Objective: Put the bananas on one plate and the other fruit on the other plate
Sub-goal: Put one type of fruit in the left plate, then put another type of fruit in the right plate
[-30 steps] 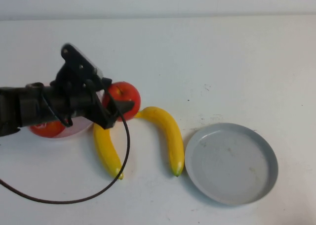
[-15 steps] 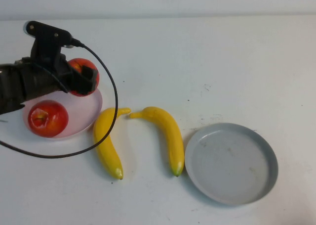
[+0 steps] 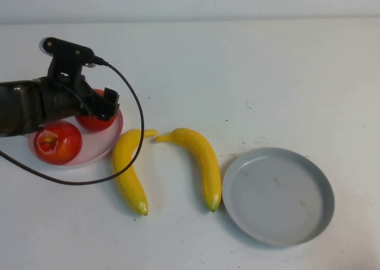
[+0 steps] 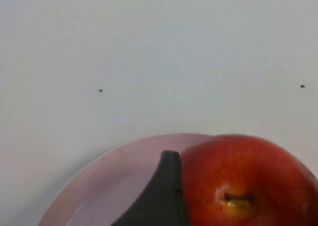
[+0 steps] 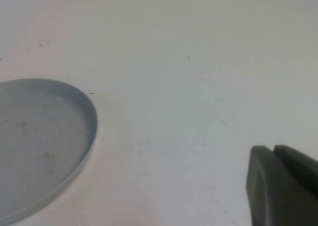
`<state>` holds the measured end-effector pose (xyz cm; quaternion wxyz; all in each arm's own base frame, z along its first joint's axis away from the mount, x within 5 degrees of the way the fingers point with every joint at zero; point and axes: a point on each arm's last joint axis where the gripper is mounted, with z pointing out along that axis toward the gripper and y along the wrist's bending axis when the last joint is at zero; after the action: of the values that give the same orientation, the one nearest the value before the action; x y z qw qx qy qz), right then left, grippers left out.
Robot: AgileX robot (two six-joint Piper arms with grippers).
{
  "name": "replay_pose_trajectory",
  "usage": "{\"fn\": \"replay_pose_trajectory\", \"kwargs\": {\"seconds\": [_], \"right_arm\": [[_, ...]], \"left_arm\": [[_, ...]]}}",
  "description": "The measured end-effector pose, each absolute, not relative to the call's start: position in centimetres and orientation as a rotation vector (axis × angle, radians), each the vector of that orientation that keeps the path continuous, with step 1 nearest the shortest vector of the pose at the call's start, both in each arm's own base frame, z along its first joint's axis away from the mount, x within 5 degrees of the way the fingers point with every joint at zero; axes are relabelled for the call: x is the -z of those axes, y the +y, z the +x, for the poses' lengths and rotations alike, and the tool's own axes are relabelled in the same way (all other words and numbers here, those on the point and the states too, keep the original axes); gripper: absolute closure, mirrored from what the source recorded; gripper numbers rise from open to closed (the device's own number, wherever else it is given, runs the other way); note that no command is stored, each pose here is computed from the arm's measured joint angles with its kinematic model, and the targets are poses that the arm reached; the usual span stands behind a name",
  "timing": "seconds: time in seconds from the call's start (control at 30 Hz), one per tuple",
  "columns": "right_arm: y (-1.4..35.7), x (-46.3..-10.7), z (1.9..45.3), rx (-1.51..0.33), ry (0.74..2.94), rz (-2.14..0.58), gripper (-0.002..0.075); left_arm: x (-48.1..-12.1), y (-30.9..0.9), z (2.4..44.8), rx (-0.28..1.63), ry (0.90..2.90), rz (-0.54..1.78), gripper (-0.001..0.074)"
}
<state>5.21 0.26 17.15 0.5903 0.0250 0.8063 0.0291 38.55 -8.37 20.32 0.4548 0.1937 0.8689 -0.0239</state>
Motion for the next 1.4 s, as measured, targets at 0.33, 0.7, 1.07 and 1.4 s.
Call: {"fn": "replay_pose_trajectory", "kwargs": {"seconds": [0.33, 0.7, 1.07, 1.4], "right_arm": [[0.3, -17.1, 5.2, -0.068, 1.877, 0.058, 0.0742], [0.3, -17.1, 5.2, -0.068, 1.877, 0.058, 0.0742], [0.3, -17.1, 5.2, -0.068, 1.877, 0.058, 0.0741], [0.3, -17.1, 5.2, -0.068, 1.877, 0.058, 0.0743]], "left_arm": [[-24.8, -8.4, 37.3, 0.137, 2.039, 0.399, 0.0066], [-31.5, -7.7, 32.1, 0.314, 1.898, 0.205, 0.0665], [-30.4, -5.7, 20.4, 0.328, 1.839, 0.255, 0.0734], [-29.1, -4.1, 12.9, 0.285, 1.690, 0.286, 0.0734]]}}
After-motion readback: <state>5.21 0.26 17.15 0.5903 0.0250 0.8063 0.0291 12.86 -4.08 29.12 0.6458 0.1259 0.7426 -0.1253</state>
